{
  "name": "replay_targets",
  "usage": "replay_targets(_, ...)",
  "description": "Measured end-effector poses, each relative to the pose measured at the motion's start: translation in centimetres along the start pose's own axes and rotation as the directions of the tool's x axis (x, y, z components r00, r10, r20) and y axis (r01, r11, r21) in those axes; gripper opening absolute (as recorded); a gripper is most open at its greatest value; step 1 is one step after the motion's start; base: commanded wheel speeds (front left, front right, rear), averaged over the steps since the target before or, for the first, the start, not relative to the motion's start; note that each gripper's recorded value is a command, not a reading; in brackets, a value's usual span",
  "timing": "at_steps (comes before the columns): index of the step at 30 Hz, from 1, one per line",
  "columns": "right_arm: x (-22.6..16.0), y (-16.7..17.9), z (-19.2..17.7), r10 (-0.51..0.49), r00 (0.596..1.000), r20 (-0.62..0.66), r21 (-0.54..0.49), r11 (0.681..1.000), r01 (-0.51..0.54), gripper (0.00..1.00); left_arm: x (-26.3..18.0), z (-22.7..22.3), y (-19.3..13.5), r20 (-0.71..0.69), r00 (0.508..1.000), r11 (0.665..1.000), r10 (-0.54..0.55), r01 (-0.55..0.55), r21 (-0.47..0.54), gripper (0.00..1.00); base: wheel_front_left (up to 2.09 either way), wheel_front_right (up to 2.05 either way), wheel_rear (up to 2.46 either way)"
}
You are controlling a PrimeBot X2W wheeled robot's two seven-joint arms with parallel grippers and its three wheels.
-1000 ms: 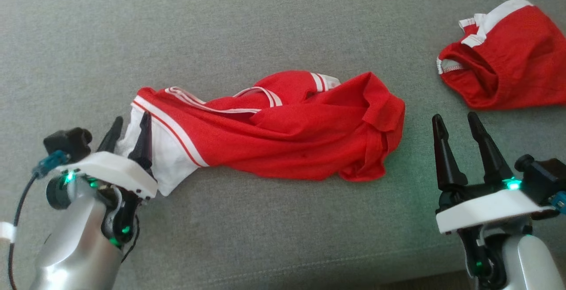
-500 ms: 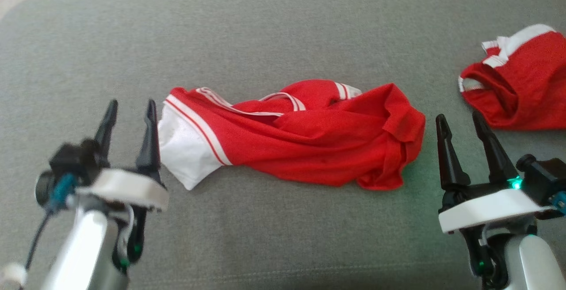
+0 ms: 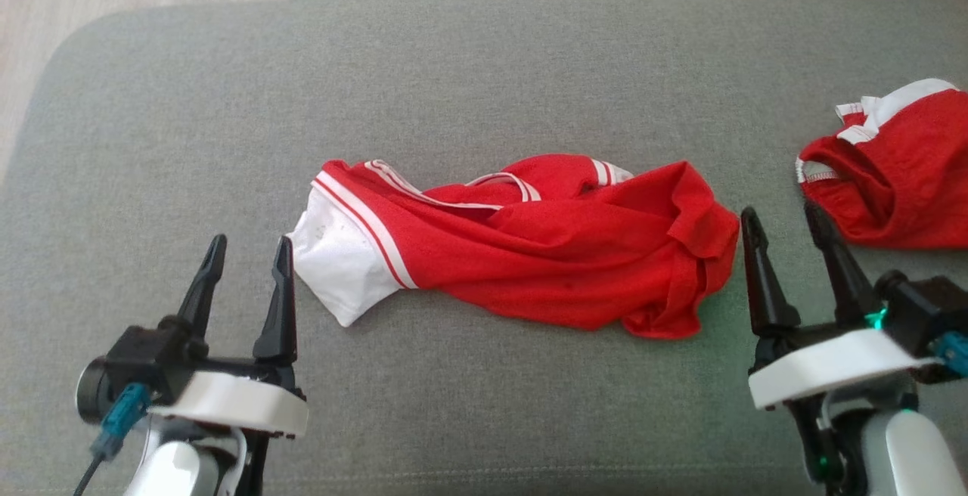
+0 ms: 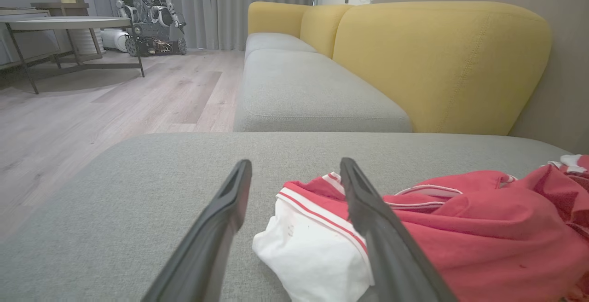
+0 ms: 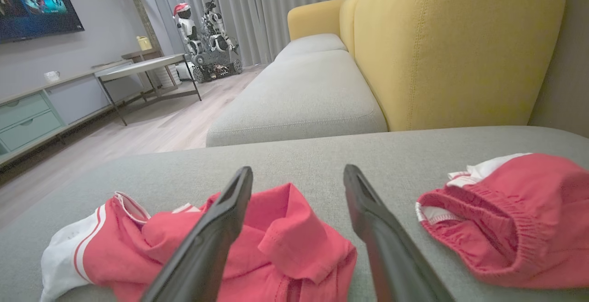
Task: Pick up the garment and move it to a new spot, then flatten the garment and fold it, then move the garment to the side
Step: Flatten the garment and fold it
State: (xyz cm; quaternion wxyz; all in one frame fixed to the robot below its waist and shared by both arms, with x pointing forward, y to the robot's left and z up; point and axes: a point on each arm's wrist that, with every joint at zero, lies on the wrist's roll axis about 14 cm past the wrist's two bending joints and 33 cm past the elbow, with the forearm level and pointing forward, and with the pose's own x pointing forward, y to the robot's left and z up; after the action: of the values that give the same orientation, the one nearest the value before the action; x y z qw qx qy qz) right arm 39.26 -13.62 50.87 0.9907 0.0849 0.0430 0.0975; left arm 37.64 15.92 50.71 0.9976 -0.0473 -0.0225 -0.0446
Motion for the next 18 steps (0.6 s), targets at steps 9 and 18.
replay_targets(9, -1.0, -0.3, -0.5, -0.015, 1.000, -0.018, -0.019, 1.000, 0.015, 1.00, -0.3, 0.0, -0.3, -0.020, 1.000, 1.000, -0.011, 0.011, 0.019, 1.00, 0.00, 0.00, 0.00)
replay_targets(18, -1.2, -0.6, -0.4, -0.025, 1.000, -0.016, -0.021, 0.999, 0.024, 1.00, -0.2, -0.1, -0.9, -0.024, 0.999, 0.999, -0.030, 0.031, 0.023, 1.00, 0.00, 0.00, 0.00)
